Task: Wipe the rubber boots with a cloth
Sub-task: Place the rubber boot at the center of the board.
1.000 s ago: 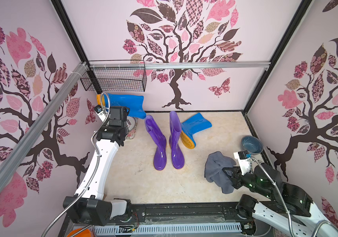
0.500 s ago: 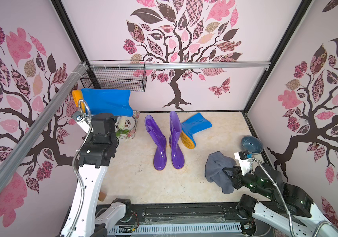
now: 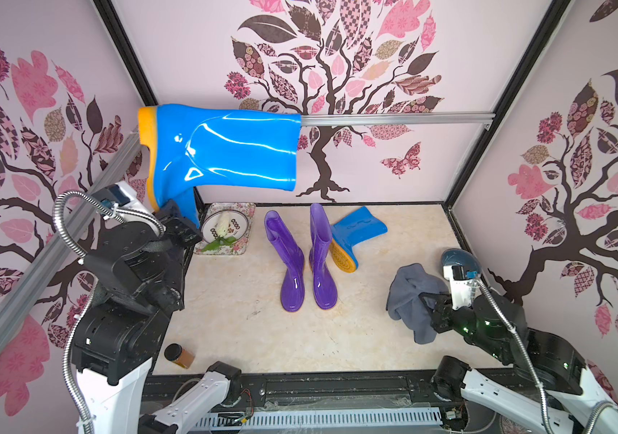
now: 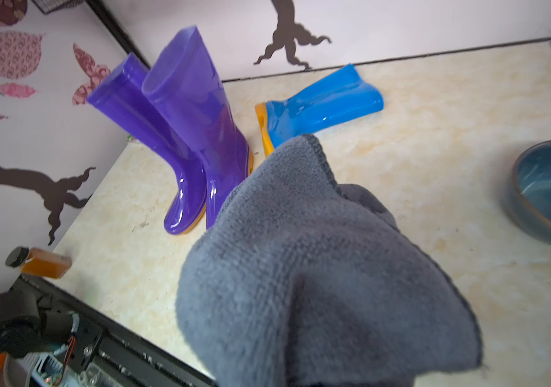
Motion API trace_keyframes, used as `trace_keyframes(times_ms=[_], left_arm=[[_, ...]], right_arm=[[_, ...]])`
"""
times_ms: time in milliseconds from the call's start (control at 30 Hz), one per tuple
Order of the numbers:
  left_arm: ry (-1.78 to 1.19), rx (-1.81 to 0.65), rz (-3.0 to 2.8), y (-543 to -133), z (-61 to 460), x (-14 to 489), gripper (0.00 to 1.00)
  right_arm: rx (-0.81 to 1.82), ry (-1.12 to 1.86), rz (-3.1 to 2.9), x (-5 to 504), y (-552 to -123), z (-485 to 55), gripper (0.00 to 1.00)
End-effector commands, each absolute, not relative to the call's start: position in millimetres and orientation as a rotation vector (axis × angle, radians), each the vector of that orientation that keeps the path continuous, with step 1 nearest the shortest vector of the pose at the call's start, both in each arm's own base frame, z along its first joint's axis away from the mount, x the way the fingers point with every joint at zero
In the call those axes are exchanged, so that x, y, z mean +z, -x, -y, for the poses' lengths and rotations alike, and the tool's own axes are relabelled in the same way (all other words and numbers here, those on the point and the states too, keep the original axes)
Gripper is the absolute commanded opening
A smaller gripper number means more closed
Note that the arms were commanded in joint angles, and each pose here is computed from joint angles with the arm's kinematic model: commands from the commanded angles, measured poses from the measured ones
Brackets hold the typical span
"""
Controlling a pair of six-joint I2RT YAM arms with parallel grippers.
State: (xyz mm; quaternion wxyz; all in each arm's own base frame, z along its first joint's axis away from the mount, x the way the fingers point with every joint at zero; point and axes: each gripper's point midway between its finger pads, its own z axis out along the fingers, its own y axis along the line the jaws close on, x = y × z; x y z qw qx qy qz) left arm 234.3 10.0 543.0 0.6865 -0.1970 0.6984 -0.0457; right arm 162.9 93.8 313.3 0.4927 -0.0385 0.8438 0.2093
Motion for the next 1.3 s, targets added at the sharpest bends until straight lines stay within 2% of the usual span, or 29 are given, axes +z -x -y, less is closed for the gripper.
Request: trace_keyframes(times_ms=[0, 67, 200, 400, 500, 667, 733, 867, 967, 1167, 1267], left_arm=[[0.228, -0.265, -1.585, -250.0, 44.5, 560.0, 0.0], [0.089, -0.289, -1.598, -248.8, 85.2, 560.1, 0.0], [-0.159, -0.104, -1.568, -242.0, 173.6, 554.3, 0.0], [-0.394, -0.134, -1.641, -239.5, 278.2, 512.8, 0.0], [-0.491, -0.144, -1.687, -234.3, 324.3, 480.1, 0.0], [-0.589, -0.139, -1.811, -229.6, 383.8, 407.3, 0.0], [-0.591, -0.127, -1.879, -230.7, 400.1, 369.6, 0.0], [-0.591, -0.106, -2.022, -230.1, 422.1, 291.7, 0.0], [-0.561, -0.08, -2.131, -226.7, 425.5, 241.1, 0.0], [-0.448, -0.109, -2.279, -216.1, 416.9, 165.1, 0.0], [-0.366, -0.138, -2.346, -207.9, 405.7, 135.9, 0.0]], right_arm=[[0.364, -0.023, -1.958, 361.7, -175.3, -65.7, 0.0], [0.342, -0.04, -1.927, 386.6, -175.4, -58.2, 0.0], [0.292, -0.113, -1.854, 434.0, -169.2, -31.0, 0.0], [0.227, -0.238, -1.746, 497.5, -140.9, 29.1, 0.0], [0.209, -0.235, -1.697, 521.4, -128.1, 48.5, 0.0], [0.236, -0.216, -1.671, 535.9, -125.8, 48.6, 0.0], [0.253, -0.156, -1.724, 524.8, -133.3, 29.9, 0.0], [0.244, -0.039, -1.941, 463.2, -158.9, -26.5, 0.0], [0.374, -0.019, -1.995, 423.0, -165.0, -59.4, 0.0], [0.42, -0.11, -2.149, 326.7, -174.0, -85.9, 0.0], [0.479, -0.223, -2.158, 295.4, -171.6, -83.9, 0.0]])
